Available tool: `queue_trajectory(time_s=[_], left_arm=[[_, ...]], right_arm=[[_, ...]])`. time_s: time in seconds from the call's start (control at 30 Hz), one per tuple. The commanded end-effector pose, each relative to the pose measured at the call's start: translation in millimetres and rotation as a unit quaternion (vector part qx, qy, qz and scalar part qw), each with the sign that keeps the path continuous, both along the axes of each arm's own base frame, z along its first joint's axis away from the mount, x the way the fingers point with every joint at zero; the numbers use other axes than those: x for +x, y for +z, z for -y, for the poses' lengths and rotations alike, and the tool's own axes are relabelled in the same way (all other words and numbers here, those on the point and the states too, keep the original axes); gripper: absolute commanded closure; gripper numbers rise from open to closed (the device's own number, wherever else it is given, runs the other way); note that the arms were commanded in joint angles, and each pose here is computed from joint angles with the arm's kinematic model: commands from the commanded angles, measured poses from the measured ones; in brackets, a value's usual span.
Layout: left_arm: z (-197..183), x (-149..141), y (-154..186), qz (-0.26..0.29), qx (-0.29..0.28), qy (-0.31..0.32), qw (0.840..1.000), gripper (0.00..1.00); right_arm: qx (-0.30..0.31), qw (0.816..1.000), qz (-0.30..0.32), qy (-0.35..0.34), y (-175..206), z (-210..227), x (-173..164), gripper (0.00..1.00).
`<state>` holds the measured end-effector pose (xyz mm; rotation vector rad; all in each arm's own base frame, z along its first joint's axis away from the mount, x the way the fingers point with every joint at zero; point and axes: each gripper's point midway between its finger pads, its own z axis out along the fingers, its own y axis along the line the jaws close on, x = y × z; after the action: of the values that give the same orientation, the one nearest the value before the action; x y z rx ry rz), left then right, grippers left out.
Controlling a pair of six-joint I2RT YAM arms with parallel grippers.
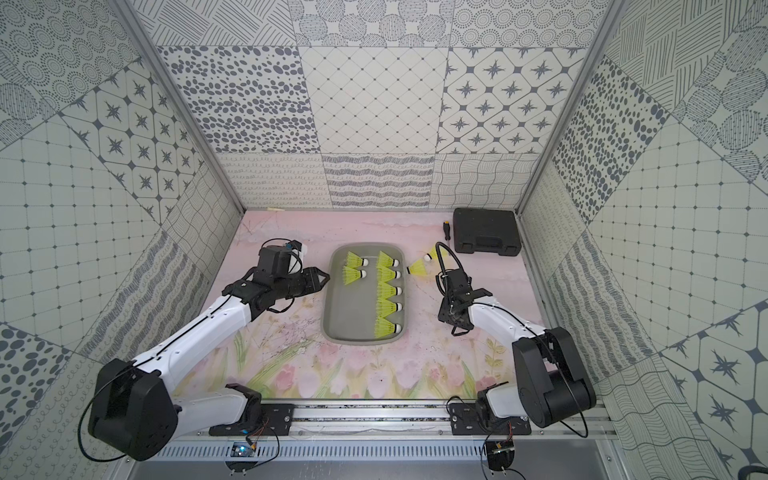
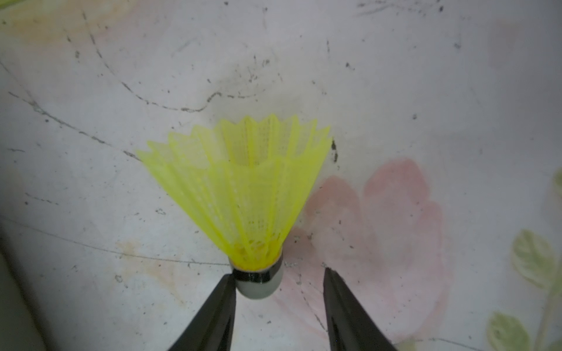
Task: Put the shuttlecocks into the storage box
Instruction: Pick up the shuttlecock at the center of the board.
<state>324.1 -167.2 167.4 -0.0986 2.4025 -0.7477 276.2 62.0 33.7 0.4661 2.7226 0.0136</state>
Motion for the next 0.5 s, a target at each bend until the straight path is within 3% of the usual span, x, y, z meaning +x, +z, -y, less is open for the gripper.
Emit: queue_trajectory(time_s=[0.0, 0.3, 0.47], left_arm=[[5, 7, 13, 0.022, -0.017, -0.005, 1.000, 0.58], [5, 6, 12, 0.021, -0.018, -0.006, 1.000, 0.58], [5, 5, 12, 0.021, -0.018, -0.006, 1.000, 0.58]], right_arm=[[0.010, 0.999, 0.041, -0.025, 2, -2, 14, 0.51], [0.009, 0.999, 0.045, -0.029, -10, -6, 17, 0.50], [-0.004, 0.998, 0.042, -0.037, -14, -3, 16, 0.58]])
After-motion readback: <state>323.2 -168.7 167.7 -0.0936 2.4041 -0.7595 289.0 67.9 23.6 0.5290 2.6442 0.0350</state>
